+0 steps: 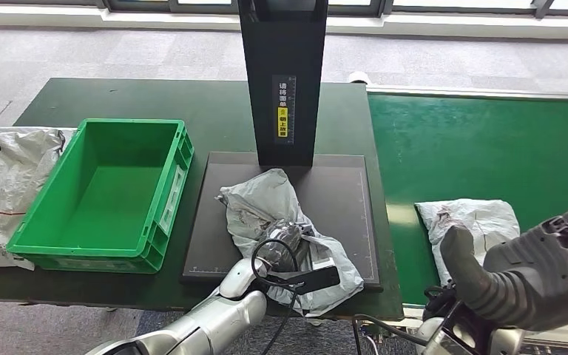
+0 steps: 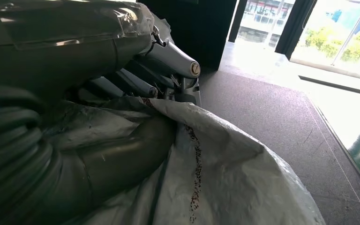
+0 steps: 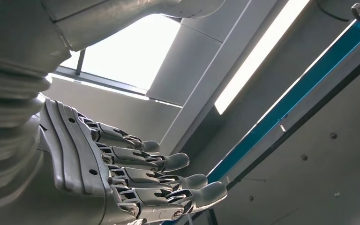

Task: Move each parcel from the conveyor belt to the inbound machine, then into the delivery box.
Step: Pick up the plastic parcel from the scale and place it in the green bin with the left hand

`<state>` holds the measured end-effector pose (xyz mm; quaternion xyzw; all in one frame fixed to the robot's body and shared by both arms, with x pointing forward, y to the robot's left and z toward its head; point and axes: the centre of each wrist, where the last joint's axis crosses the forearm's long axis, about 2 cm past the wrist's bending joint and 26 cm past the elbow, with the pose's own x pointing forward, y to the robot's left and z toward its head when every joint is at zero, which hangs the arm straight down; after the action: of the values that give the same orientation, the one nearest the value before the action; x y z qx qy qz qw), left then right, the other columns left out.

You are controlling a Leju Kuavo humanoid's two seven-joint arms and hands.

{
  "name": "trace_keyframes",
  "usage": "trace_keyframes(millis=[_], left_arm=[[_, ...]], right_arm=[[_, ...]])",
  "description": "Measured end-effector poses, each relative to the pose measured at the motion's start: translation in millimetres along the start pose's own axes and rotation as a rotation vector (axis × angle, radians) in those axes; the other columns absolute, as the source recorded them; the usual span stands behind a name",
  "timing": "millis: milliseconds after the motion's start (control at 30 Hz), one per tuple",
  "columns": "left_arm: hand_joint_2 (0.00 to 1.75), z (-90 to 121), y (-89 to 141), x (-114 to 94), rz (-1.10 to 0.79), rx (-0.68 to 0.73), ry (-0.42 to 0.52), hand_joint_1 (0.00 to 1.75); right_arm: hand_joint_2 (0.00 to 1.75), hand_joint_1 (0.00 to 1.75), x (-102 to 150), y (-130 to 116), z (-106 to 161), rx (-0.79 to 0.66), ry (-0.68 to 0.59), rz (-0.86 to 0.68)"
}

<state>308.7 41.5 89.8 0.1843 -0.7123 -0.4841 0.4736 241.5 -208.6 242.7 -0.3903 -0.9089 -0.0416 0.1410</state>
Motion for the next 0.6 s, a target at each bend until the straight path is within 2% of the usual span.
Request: trace_keyframes(millis=[267,433,533,600], left_arm=[[1.75,-5,10,5,-0.170,0.133,-0.032,1.75],[1.75,-8,16,9,-0.206,0.170,-0.062,1.75],[1.75,-7,22,20,-0.273,0.238,-0.156,1.75],[1.75,-9,38,27,-0.319,0.338,-0.220,1.75]], right_arm=[[1.75,0.00,-2,-2,1,0.000,0.007,0.008],[1.75,0.00,-3,-4,4,0.005,0.014,0.016],[1.75,0.00,-3,-5,6,0.010,0.019,0.020],[1.75,0.00,-4,-6,7,0.014,0.023,0.024]])
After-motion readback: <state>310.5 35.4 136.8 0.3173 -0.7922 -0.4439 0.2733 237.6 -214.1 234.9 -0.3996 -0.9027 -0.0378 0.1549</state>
